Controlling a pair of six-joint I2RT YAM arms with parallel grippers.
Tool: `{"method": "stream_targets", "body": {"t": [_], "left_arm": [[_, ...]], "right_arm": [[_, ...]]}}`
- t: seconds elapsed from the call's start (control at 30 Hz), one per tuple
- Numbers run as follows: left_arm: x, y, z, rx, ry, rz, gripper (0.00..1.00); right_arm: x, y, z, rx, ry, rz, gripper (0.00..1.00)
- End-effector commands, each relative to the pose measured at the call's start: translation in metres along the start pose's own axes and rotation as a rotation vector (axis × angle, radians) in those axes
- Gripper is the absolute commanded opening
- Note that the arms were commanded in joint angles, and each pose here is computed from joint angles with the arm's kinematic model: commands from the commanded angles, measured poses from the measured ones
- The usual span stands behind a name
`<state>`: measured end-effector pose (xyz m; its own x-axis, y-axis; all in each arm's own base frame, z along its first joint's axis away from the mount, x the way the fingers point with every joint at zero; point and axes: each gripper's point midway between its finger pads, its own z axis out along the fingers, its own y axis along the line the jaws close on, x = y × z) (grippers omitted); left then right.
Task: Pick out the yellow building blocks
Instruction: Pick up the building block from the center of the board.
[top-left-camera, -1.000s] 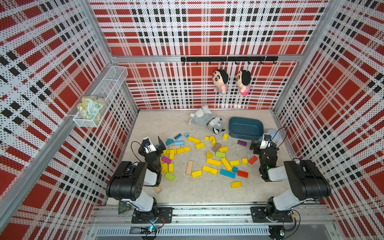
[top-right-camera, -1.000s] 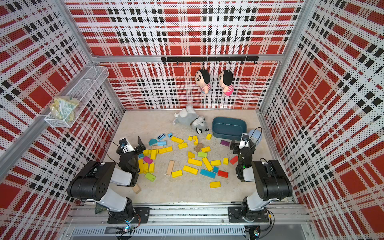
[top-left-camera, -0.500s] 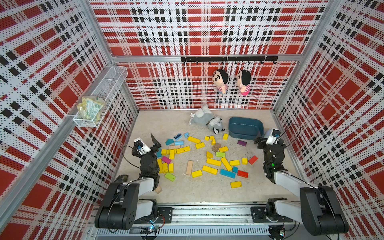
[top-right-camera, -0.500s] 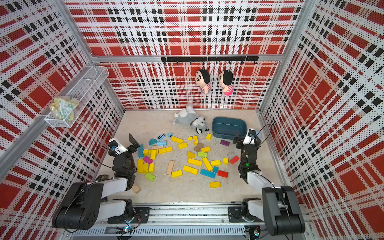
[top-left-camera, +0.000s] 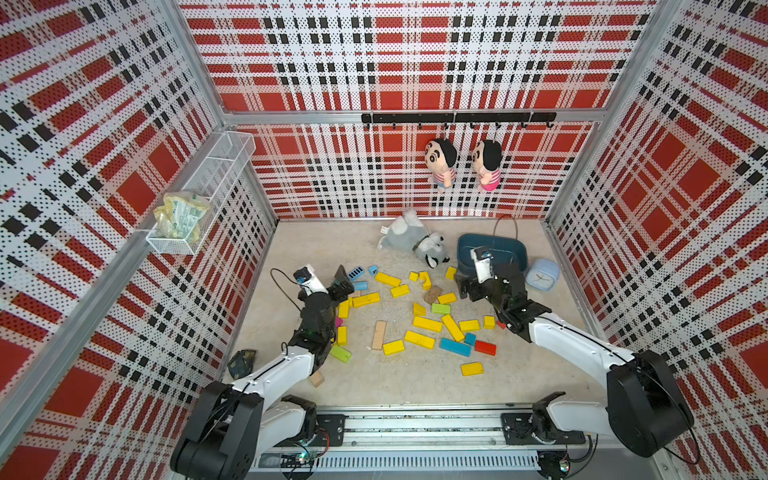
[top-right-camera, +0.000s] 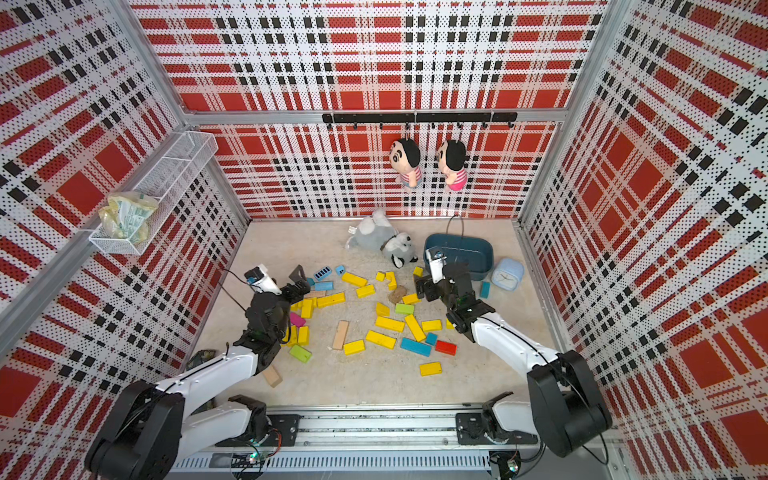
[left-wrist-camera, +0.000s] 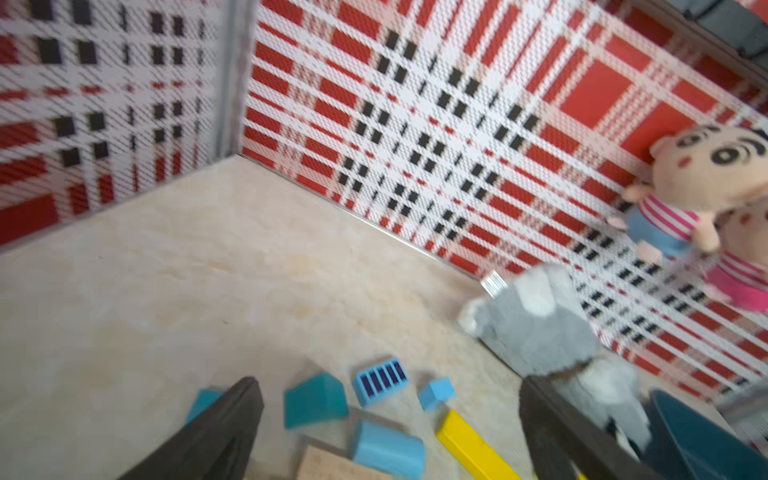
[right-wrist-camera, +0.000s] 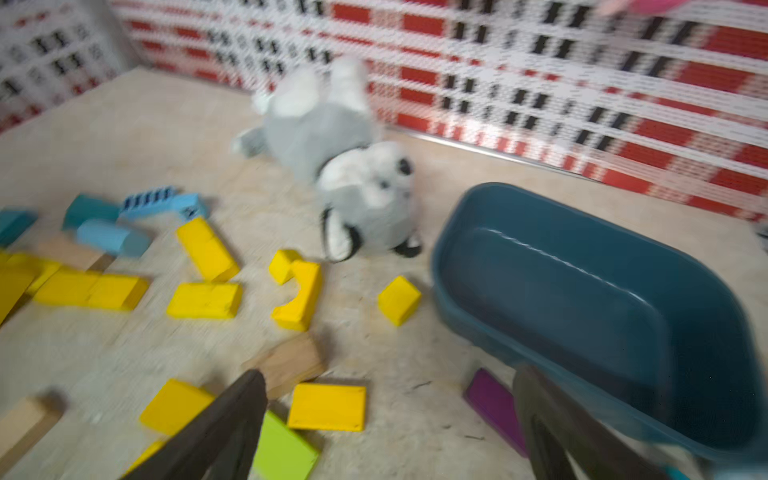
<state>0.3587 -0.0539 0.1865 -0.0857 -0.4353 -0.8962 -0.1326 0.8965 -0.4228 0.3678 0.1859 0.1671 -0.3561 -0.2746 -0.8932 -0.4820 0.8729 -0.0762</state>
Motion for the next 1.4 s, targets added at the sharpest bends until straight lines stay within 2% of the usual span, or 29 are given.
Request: {"method": "stream_targets", "body": {"t": [0.0,0.13,0.33,0.7,0.93,1.37], "left_arm": [[0.011,-0.019,0.001,0.03,0.044,-0.026,0.98],[0.019,-0.03,-0.001,0.052,0.059,-0.041,0.98],[0.019,-0.025,-0.004,0.029,0.044,-0.075,0.98],[0.019,-0.019,-0.006,0.004,0.03,-0.097,0.98],[0.02,-0.015,-0.006,-0.02,0.022,-0.094,0.98],[0.021,-0.013,-0.004,-0.048,0.013,-0.09,0.98]], "right_arm": [[0.026,0.061,0.007,-0.246,0.097,-0.286,0.94],[0.045,0.103,0.02,-0.405,0.187,-0.433,0.9],[0.068,0.139,0.03,-0.556,0.256,-0.558,0.74],[0.105,0.138,0.042,-0.596,0.409,-0.633,0.6],[0.118,0.14,0.049,-0.613,0.453,-0.627,0.53],[0.142,0.136,0.042,-0.634,0.544,-0.65,0.32]]}}
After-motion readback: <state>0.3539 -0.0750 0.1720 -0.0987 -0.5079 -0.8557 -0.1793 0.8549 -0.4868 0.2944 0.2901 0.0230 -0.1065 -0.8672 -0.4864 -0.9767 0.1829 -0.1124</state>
